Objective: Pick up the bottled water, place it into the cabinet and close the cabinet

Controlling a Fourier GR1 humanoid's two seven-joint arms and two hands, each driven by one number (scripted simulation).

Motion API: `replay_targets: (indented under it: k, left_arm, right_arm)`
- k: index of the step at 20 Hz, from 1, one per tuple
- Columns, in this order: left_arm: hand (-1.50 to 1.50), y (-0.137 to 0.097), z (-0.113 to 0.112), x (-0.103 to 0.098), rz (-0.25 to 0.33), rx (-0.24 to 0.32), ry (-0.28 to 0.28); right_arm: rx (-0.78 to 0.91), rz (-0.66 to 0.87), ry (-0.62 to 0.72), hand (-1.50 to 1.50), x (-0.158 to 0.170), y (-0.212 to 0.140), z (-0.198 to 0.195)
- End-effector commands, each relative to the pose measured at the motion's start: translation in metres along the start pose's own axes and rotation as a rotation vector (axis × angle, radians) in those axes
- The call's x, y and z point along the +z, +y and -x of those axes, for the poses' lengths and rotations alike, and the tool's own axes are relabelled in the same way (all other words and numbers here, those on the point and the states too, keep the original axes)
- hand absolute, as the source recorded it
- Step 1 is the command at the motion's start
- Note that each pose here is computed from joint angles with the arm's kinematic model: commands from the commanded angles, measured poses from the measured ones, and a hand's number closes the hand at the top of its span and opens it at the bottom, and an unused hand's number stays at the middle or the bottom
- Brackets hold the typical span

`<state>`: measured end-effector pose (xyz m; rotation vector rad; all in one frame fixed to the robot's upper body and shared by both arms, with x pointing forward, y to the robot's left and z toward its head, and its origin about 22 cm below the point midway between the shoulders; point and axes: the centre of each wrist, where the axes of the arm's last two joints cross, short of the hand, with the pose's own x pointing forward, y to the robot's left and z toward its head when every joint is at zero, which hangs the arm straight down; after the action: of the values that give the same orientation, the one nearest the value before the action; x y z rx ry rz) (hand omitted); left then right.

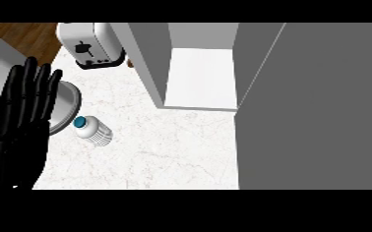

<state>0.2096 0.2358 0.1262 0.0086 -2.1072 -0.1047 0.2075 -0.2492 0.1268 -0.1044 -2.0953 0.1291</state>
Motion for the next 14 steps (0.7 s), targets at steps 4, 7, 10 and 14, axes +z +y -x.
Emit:
replay_targets:
  k: [4, 7, 10, 14]
  left_arm:
    - [-1.50, 0.061, 0.005, 0.017, -0.089, -0.078, -0.019]
    - [-1.50, 0.063, 0.022, 0.028, -0.162, 0.041, 0.246]
    - [-1.50, 0.067, 0.007, 0.031, -0.166, 0.059, 0.295]
    - [-1.50, 0.056, -0.014, 0.046, -0.178, 0.065, 0.286]
  right_arm:
    - [-0.099, -0.021, -0.038, -1.50, 0.008, 0.002, -0.013]
    - [-0.232, -0.073, 0.194, -1.50, 0.032, 0.013, 0.004]
    - [-0.250, -0.124, 0.209, -1.50, 0.047, 0.007, -0.028]
    - [-0.249, -0.135, 0.236, -1.50, 0.064, 0.005, -0.054]
